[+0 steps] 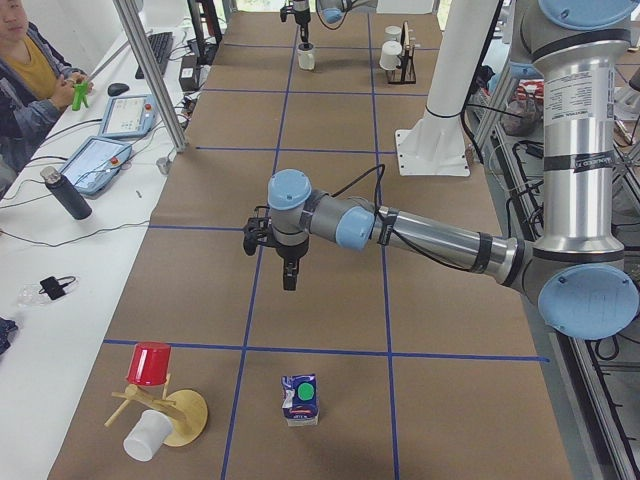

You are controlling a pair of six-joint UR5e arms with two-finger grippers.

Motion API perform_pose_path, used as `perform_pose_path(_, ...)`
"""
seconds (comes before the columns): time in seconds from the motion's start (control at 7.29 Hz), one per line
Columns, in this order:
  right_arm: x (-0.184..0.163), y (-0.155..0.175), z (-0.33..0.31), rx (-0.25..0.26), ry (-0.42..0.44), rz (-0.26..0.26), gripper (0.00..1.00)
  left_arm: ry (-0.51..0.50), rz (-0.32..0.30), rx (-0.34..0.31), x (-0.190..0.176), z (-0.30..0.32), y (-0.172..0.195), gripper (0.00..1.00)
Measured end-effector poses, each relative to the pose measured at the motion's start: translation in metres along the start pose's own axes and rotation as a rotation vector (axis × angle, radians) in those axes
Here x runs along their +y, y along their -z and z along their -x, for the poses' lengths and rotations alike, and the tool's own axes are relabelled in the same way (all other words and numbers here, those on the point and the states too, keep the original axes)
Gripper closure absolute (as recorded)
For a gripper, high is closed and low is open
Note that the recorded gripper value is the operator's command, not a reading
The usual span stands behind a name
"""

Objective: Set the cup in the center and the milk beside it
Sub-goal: 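Lift the white mug with the right gripper and carry it to the table center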

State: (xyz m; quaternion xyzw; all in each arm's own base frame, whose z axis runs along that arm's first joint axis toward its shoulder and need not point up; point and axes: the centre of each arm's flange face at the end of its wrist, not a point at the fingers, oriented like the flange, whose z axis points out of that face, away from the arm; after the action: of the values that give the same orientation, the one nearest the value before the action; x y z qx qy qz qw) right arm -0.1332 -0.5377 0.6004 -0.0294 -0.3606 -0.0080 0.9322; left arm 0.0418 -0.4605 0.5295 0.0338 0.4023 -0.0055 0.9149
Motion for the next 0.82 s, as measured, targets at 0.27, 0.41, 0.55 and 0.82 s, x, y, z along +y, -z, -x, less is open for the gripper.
perform_pose_path(0.27, -0.003, 0.046, 0.081, -0.048, 0.036, -0.063, 1.00, -0.002, -0.003, 0.002, 0.000, -0.001, 0.002, 0.02)
perform_pose_path(0.41, -0.011, 0.066, 0.152, -0.078, 0.008, -0.069, 1.00, -0.002, -0.003, 0.001, 0.000, -0.001, 0.001, 0.02)
perform_pose_path(0.55, -0.014, 0.077, 0.233, -0.107, -0.024, -0.057, 1.00, -0.002, -0.003, 0.000, 0.000, -0.001, 0.001, 0.02)
perform_pose_path(0.82, -0.003, 0.075, 0.387, -0.119, 0.002, -0.069, 1.00, -0.003, -0.002, -0.002, -0.001, -0.001, 0.000, 0.02)
